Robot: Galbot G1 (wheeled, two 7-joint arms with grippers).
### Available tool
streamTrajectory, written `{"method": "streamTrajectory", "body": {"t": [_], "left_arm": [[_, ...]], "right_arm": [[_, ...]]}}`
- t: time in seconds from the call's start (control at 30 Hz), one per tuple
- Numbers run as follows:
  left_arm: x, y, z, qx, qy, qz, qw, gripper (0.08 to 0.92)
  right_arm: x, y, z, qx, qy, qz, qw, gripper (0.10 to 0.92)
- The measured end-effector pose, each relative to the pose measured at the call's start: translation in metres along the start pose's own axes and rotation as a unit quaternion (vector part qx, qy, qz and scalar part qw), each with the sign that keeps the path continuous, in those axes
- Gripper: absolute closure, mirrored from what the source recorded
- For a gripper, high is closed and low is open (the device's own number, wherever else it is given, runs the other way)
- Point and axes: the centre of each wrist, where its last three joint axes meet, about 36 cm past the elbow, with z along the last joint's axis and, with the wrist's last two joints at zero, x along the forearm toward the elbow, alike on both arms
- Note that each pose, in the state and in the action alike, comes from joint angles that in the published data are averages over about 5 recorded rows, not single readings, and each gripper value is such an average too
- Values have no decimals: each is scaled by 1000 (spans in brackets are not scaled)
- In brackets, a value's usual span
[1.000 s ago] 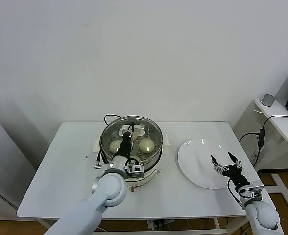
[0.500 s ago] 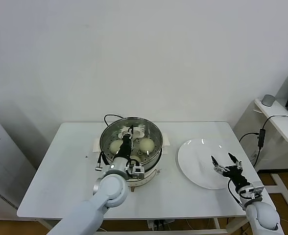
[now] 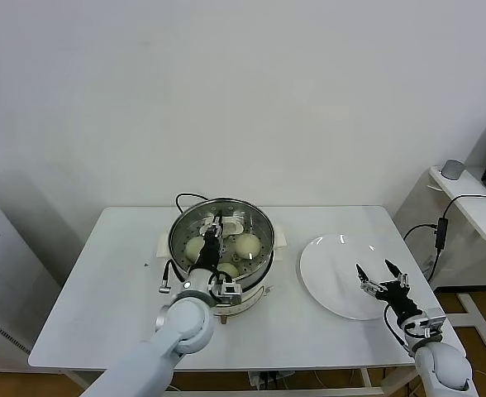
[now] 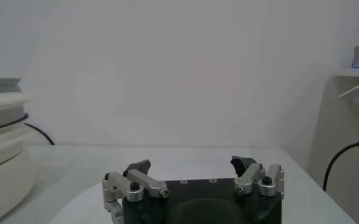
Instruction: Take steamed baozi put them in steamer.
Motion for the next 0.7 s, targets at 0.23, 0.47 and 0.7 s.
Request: {"method": "streamTrajectory", "body": {"t": [0.23, 0.47, 0.7], "left_arm": [[13, 17, 10, 53, -23, 13, 998, 464], [29, 57, 37, 170, -91, 67, 979, 265], [32, 97, 74, 341, -154, 111, 921, 179]], "right_arm": [[0, 0, 2, -2, 0, -2, 1000, 200], [-2, -1, 1, -4, -1, -4, 1000, 200], [-2, 0, -4, -9, 0, -10, 1000, 200]]}}
